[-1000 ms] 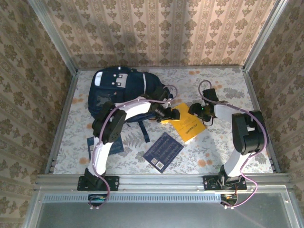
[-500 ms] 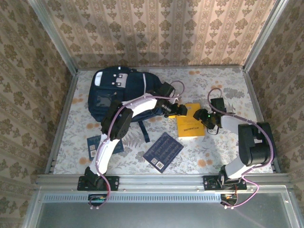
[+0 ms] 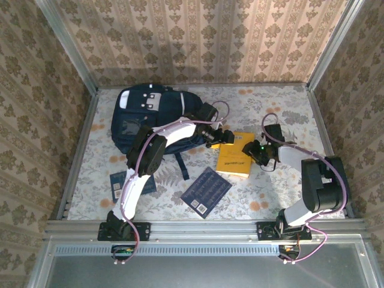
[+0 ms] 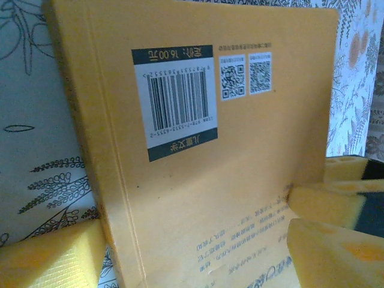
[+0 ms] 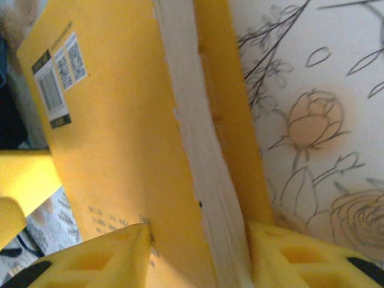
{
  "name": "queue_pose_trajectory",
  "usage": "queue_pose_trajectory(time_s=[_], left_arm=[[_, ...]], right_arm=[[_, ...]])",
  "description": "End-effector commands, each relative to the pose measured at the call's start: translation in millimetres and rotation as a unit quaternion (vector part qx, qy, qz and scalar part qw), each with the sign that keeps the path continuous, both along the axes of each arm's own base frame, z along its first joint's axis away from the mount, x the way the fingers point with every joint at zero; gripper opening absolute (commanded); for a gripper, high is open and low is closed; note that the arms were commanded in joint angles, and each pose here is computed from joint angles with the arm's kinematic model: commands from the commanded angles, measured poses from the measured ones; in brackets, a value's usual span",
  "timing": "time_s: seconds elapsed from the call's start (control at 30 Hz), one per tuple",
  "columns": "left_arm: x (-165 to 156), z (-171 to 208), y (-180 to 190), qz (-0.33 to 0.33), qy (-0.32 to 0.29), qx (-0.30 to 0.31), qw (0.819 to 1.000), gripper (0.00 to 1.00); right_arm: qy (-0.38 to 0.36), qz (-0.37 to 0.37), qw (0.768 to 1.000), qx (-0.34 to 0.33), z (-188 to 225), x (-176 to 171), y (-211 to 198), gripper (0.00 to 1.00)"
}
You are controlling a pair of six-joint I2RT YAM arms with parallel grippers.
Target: Pack the student bag
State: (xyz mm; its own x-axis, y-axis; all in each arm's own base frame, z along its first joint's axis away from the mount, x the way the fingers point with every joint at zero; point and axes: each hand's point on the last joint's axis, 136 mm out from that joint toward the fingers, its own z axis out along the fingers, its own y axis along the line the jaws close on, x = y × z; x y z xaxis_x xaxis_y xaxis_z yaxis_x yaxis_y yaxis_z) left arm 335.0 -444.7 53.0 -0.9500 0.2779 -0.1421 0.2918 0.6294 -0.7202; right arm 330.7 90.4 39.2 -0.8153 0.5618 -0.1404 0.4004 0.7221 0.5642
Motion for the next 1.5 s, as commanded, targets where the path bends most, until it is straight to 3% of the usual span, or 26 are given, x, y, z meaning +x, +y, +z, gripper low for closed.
queue_pose_trajectory(time_s=[0.0,0.27,0.7,0.97,1.2,1.47], left_arm=[[-24.2,1.4,-20.5,-0.044,0.026,-0.039,0.998,0.8],[-23.1,1.7,-18.7,-0.041,0.026,-0.038,0.998,0.8],[-26.7,-0.5,-16.6,-0.039,0.031,-0.04,0.998,0.8],[-24.8,2.6,-14.5,-0.035,0.033,-0.047,0.998,0.8],[-25.9,0.0,-13.7,-0.032,0.039,-0.05,0.997,0.8],[-24.8,-0.1,-11.2,-0.03,0.039,-0.049,0.998,0.8]], right_arm=[[-0.077,0.076,0.993,0.049,55.6,20.1,39.3,0.44],[-0.084,0.097,0.992,0.015,68.9,14.8,39.7,0.44],[-0.118,0.101,0.977,0.145,98.7,22.7,73.1,0.56],[-0.097,0.105,0.986,0.087,76.0,22.8,61.9,0.62],[-0.094,0.104,0.983,0.12,62.8,34.6,71.7,0.67],[-0.128,0.102,0.977,0.134,97.1,30.4,72.7,0.69]])
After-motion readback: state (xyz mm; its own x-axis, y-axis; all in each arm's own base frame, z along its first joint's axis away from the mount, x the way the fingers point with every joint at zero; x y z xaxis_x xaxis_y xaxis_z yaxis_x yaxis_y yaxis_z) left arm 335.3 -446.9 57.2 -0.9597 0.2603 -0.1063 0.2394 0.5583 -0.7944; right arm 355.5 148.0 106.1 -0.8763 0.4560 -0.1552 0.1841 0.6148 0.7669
